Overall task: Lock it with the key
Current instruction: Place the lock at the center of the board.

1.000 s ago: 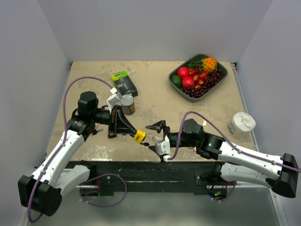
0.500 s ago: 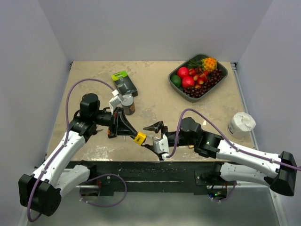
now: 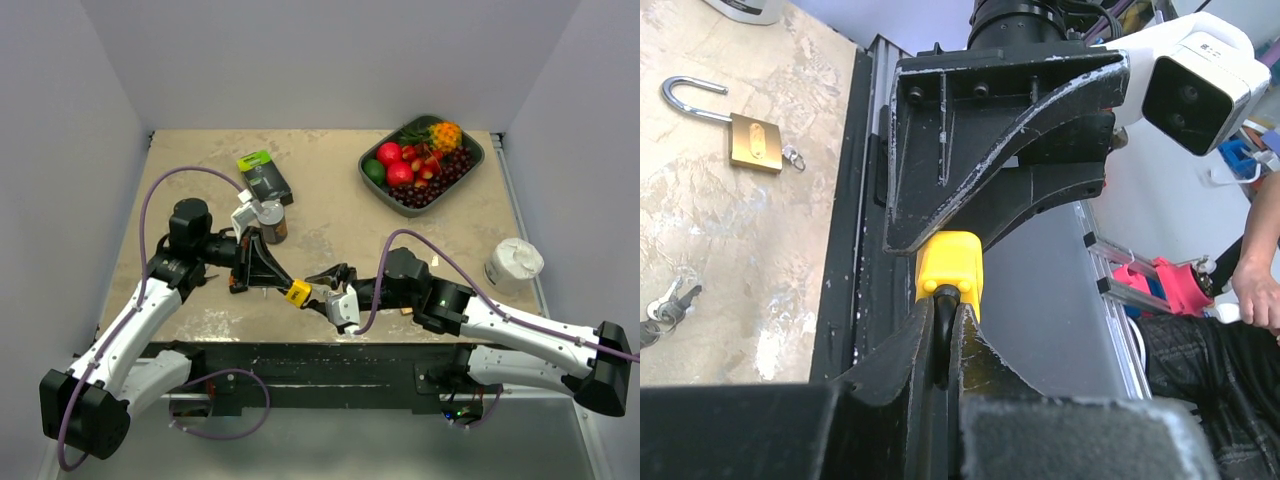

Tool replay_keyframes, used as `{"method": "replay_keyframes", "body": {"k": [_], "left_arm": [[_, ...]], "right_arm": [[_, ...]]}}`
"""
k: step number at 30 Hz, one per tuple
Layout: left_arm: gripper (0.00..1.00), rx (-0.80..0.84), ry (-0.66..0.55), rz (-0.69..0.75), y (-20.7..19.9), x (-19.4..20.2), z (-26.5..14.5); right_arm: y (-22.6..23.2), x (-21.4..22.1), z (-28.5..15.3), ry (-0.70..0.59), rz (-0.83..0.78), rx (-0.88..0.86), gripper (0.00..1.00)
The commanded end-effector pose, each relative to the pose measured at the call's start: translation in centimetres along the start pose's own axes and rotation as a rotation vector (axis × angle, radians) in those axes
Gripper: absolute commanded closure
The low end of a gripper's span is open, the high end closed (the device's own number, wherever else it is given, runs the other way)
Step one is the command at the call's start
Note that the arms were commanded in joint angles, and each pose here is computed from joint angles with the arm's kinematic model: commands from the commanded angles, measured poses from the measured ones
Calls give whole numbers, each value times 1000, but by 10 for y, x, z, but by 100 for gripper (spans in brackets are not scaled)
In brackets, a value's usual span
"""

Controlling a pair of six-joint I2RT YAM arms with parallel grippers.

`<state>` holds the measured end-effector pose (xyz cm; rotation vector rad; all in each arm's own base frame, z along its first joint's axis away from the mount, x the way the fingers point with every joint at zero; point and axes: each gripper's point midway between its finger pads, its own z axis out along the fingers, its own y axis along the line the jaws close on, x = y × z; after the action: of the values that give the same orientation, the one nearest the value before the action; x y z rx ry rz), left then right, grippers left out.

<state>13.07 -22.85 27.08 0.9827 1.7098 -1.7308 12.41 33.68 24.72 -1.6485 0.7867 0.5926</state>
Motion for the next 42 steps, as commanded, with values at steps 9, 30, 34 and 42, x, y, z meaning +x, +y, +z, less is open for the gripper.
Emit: {"method": "replay_keyframes", "body": {"k": [9, 30, 34, 42], "left_arm": [[100, 21, 7, 9, -4, 3, 3], [100, -37, 1, -32, 10, 14, 9], [100, -102, -32, -28, 19, 11, 9], [100, -171, -55, -47, 30, 17, 9]], "right_arm": [[-23, -36, 1, -96, -45, 30, 50], [-19, -43, 10, -122, 47, -31, 65], [-22, -47, 13, -132, 118, -23, 65], [-36, -54, 17, -156, 220, 35, 66]]}}
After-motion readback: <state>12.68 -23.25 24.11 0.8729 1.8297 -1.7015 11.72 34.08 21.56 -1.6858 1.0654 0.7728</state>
